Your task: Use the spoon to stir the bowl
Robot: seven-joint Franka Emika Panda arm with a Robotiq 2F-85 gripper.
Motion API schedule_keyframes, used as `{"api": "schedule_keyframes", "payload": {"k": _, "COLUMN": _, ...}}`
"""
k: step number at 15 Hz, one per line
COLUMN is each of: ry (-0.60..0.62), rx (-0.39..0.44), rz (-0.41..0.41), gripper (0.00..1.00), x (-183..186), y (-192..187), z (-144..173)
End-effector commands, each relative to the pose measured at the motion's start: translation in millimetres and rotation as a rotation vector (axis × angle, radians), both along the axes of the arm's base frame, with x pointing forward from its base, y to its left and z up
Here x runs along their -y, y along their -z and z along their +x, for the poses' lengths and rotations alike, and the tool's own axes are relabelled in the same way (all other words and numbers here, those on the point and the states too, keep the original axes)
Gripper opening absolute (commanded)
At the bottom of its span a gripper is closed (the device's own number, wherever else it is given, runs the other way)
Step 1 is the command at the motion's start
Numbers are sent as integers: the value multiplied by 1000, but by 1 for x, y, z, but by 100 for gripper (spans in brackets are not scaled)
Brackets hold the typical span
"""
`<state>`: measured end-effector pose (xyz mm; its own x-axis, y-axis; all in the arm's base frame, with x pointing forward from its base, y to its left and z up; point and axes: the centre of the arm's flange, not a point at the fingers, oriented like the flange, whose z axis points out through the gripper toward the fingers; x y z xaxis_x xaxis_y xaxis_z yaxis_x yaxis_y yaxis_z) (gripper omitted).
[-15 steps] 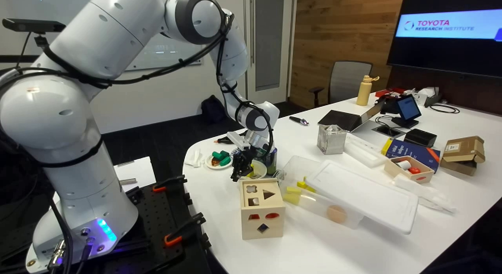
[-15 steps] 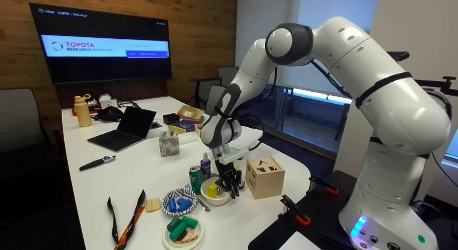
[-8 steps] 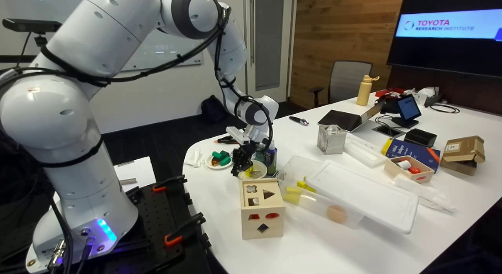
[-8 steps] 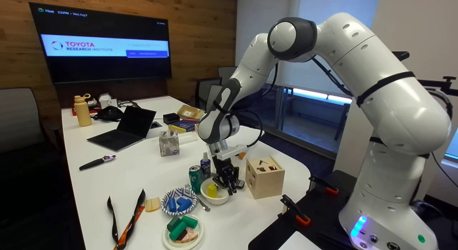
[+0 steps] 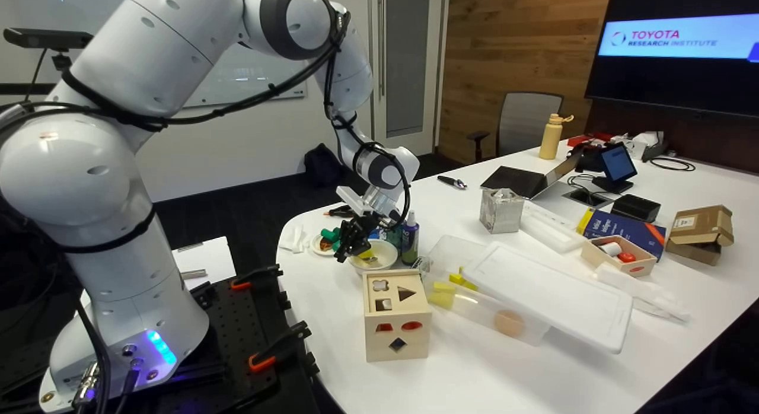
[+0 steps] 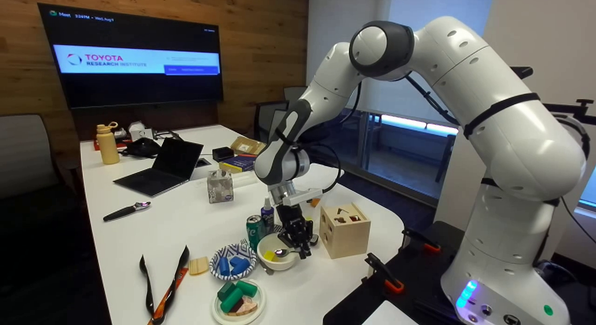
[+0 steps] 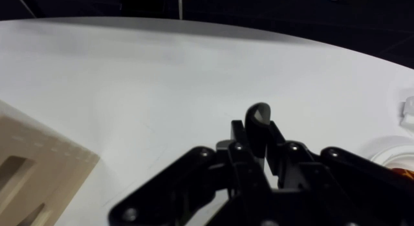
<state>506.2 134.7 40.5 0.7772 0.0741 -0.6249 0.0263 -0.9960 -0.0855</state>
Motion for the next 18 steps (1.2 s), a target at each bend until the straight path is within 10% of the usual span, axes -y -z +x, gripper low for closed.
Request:
{"api": "schedule_keyframes", "payload": {"k": 1, "ry": 12, "rx": -5, "rz": 93, "gripper": 5, "x": 8, "y": -8, "z": -9}}
{"api": "schedule_keyframes", "payload": {"k": 5, "ry": -4, "rx": 64, "rz": 115, "gripper": 5, "x": 14, "y": -15, "z": -7}}
{"api": "schedule_keyframes", "payload": {"k": 14, "ry": -14, "rx": -6, "rz": -147, "gripper": 5, "x": 6, "y": 3, "z": -2}}
{"api": "schedule_keyframes", "payload": {"k": 18, "ry": -56, "rx": -21, "rz": -54, "gripper": 5, "x": 2, "y": 11, "z": -4}}
